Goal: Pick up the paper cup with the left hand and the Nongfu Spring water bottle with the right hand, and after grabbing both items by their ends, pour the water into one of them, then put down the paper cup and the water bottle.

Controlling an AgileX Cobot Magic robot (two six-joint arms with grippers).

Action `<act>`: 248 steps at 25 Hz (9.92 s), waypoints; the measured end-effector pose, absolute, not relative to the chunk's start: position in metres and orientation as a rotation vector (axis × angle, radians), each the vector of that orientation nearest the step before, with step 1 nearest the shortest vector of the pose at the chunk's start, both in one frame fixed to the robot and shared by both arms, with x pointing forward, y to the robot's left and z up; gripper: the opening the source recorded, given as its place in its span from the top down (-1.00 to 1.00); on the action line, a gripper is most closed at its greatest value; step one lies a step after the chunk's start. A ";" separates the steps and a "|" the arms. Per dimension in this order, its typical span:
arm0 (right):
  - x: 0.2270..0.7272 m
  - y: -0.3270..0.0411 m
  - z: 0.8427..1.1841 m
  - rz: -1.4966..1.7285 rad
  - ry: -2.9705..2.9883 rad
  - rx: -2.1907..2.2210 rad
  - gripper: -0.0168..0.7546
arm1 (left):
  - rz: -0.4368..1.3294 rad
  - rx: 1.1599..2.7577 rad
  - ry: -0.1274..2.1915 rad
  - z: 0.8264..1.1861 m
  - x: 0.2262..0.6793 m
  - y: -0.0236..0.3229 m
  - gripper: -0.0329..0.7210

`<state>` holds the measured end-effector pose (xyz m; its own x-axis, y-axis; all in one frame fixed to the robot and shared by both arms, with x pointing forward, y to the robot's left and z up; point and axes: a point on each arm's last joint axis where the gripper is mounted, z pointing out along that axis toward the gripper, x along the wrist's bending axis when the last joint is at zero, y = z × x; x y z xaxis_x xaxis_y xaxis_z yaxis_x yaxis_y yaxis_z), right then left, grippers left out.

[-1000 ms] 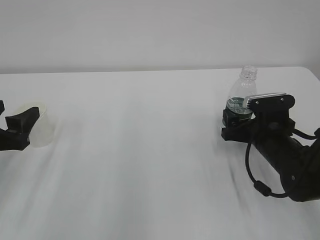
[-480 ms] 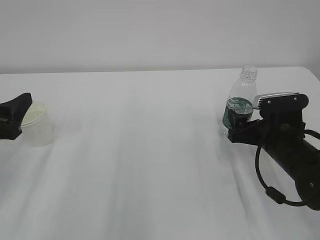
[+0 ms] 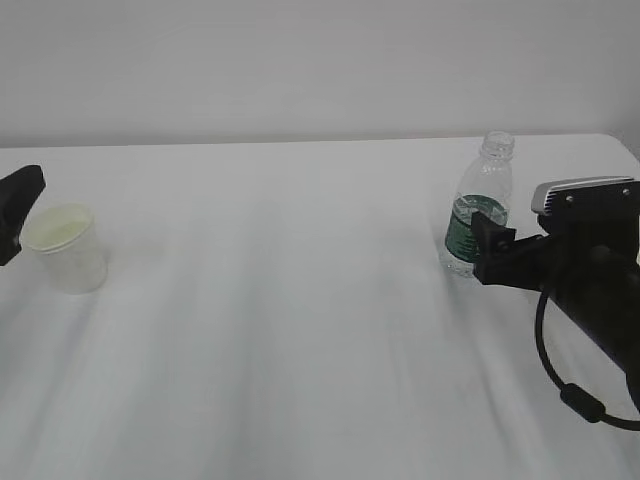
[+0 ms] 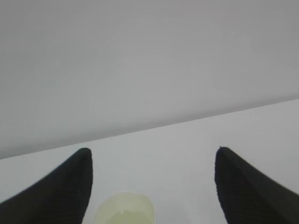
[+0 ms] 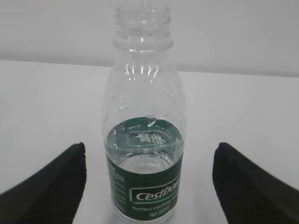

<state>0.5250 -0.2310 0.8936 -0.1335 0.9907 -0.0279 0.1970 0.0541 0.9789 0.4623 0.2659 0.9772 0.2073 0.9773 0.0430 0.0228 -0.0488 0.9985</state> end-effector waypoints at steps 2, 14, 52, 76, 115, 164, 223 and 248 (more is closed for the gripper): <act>0.523 -0.232 0.897 1.177 1.470 1.255 -0.71 | 1.082 1.345 1.042 0.982 0.460 0.266 -0.65; 0.508 -0.235 0.928 1.236 1.402 1.200 -0.66 | 1.094 1.286 1.024 1.007 0.443 0.269 -0.63; 0.440 -0.249 1.044 1.311 1.373 1.074 -0.58 | 1.117 1.239 1.104 1.091 0.354 0.287 -0.59; 0.372 -0.262 1.069 1.281 1.517 1.050 -0.58 | 1.002 1.319 1.254 1.098 0.296 0.294 -0.59; 0.299 -0.300 1.056 0.921 1.649 1.308 -0.58 | 0.791 1.574 1.490 1.072 0.232 0.300 -0.52; 0.230 -0.307 1.045 0.958 1.826 1.342 -0.58 | 0.822 1.581 1.498 1.057 0.229 0.303 -0.43; 0.230 -0.308 1.045 0.944 1.773 1.403 -0.58 | 0.878 1.477 1.623 1.057 0.229 0.299 -0.42; 0.230 -0.308 1.045 0.941 1.767 1.407 -0.57 | 0.876 1.477 1.623 1.057 0.229 0.299 -0.36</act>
